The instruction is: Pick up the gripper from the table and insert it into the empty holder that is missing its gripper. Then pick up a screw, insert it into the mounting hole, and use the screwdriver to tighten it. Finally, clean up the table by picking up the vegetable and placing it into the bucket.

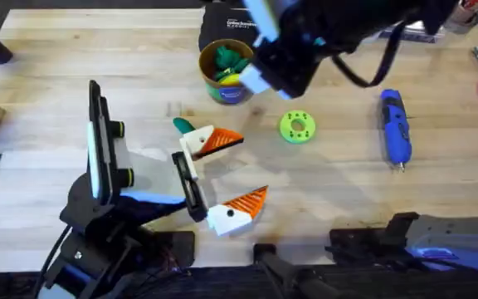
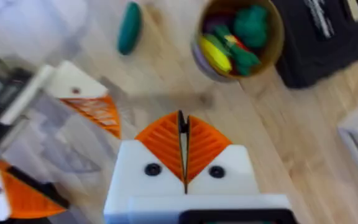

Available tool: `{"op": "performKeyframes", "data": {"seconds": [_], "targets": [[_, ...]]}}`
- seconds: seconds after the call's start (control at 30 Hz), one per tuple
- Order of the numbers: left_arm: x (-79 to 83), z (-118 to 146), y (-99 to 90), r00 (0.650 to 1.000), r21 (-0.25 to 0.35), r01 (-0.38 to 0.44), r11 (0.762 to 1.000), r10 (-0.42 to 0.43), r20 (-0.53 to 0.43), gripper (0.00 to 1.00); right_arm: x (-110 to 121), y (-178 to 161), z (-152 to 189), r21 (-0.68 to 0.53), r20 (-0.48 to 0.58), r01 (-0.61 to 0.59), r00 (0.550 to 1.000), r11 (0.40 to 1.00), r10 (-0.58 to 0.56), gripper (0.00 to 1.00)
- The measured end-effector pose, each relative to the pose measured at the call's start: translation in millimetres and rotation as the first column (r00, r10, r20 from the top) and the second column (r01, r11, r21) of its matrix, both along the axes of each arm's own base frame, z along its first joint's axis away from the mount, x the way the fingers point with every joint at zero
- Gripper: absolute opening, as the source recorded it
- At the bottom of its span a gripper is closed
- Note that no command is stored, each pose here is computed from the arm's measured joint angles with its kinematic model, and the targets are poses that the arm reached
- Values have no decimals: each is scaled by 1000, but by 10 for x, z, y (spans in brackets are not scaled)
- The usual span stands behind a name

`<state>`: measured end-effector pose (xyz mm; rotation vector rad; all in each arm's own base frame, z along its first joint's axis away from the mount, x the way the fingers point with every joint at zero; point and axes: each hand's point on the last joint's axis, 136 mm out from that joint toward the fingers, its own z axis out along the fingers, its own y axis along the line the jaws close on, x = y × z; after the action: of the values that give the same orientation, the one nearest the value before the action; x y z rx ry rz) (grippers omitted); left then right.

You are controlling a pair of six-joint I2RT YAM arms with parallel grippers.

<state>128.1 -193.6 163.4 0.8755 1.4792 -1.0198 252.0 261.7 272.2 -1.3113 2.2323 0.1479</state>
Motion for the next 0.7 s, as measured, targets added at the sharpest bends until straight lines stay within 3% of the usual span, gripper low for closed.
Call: {"op": "performKeyframes", "data": {"seconds": [0.17, 0.37, 0.7], "targets": [[1, 0, 0, 1000, 0, 0, 1000, 0, 0, 985, -252, 344, -48, -10, -36, -84, 996, 996, 84, 8], [1, 0, 0, 1000, 0, 0, 1000, 0, 0, 985, -385, 416, -89, -50, -117, -72, 991, 996, 66, 8], [0, 0, 0, 1000, 0, 0, 1000, 0, 0, 985, -557, 633, -176, -4, -249, -90, 965, 996, 86, 8]]}}
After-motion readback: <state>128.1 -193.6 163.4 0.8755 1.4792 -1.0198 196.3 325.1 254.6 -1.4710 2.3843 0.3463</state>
